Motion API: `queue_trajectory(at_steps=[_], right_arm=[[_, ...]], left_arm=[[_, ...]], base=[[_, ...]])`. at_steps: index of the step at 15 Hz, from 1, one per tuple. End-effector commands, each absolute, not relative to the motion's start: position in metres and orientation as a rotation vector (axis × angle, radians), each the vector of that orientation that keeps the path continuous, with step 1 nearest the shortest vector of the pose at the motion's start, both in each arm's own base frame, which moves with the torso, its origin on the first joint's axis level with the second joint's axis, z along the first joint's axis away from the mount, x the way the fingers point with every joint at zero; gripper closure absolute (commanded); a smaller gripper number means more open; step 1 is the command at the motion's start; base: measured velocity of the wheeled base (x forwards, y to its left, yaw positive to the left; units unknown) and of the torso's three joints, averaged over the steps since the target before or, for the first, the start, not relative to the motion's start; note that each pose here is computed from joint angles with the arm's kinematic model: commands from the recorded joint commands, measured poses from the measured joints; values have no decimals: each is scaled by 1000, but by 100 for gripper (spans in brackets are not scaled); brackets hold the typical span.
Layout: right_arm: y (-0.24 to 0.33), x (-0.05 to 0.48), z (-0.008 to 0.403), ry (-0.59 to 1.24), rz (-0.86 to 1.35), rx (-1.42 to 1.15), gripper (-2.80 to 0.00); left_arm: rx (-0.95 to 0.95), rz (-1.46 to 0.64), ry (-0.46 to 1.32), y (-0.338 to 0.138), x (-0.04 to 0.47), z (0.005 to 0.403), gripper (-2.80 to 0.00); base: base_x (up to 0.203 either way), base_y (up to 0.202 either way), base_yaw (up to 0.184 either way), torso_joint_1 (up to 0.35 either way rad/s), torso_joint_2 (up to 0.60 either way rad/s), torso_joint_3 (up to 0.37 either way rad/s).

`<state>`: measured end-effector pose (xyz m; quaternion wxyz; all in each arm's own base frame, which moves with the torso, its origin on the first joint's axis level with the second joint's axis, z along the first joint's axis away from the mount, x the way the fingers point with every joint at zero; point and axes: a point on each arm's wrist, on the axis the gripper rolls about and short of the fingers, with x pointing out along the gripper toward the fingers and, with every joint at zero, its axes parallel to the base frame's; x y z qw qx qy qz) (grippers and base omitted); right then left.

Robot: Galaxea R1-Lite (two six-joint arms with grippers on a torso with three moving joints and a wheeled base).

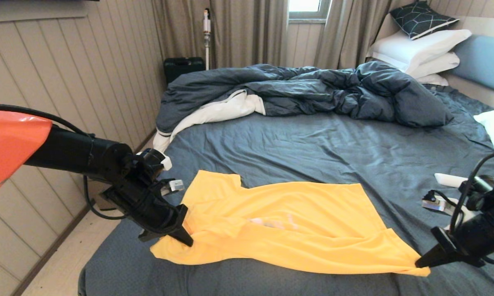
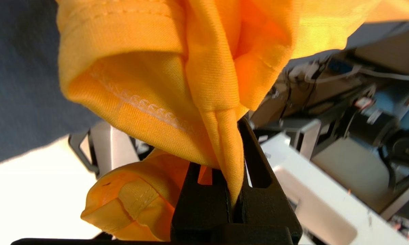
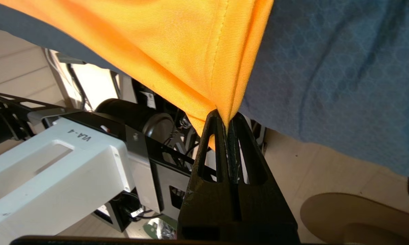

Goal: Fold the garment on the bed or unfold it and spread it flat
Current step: Fold the yellow T-shirt

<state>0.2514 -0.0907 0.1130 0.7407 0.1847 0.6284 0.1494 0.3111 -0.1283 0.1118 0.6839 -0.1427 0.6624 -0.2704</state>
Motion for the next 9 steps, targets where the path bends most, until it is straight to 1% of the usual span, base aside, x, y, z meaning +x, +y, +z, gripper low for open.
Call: queue_trajectory(at_steps=[1, 4, 9], right_arm=[[-91, 250, 114, 1385, 325, 404, 0], [-90, 244, 117, 1424, 319, 405, 0], [-86, 234, 127, 1451, 305, 393, 0]], left_arm=[[-318, -607, 1505, -128, 309, 112, 0], [-313, -637, 1553, -126, 303, 113, 0], [-320, -657, 1571, -124, 294, 122, 0]], base=[[0, 0, 0, 0, 0, 0], [0, 0, 0, 0, 0, 0], [0, 0, 0, 0, 0, 0]])
